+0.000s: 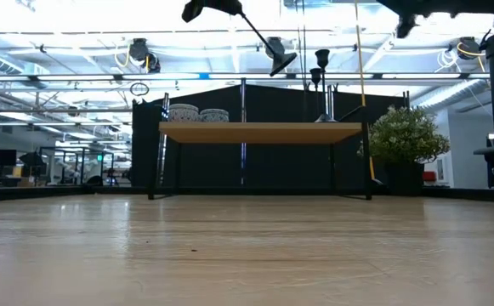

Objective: Pick & Place candle stick holders
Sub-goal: Put the candle holder on the shelf

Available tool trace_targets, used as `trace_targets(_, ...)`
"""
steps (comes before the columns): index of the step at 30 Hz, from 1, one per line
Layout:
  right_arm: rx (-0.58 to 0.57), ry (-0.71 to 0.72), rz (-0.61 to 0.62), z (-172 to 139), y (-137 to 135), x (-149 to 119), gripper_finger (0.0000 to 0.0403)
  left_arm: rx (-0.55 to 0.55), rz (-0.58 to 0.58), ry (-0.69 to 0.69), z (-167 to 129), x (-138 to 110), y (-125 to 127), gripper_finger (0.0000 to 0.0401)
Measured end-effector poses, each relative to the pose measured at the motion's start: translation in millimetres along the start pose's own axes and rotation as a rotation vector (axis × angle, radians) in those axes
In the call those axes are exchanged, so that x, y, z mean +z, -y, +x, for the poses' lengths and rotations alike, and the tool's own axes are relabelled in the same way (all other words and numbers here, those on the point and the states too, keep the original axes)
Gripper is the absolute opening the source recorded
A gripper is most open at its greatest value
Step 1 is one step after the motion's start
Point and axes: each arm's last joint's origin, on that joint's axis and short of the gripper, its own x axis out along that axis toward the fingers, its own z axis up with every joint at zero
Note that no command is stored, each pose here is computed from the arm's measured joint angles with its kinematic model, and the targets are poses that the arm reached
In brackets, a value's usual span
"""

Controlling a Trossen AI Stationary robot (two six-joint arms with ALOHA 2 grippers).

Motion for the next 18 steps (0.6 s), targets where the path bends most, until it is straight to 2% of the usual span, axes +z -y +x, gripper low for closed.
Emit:
trace_targets(9,0.057,-0.107,-0.132,62.5,8.9,37.0,0.0002,-0.012,0.078,0.0,-0.7,1.6,-5.9,0.0015)
trace_targets(18,-0.052,-0.388,-0.326,125.7,9.8,62.9,0.0002,-0.015,0.145,0.0,-0.5,1.6,-5.8,0.0015)
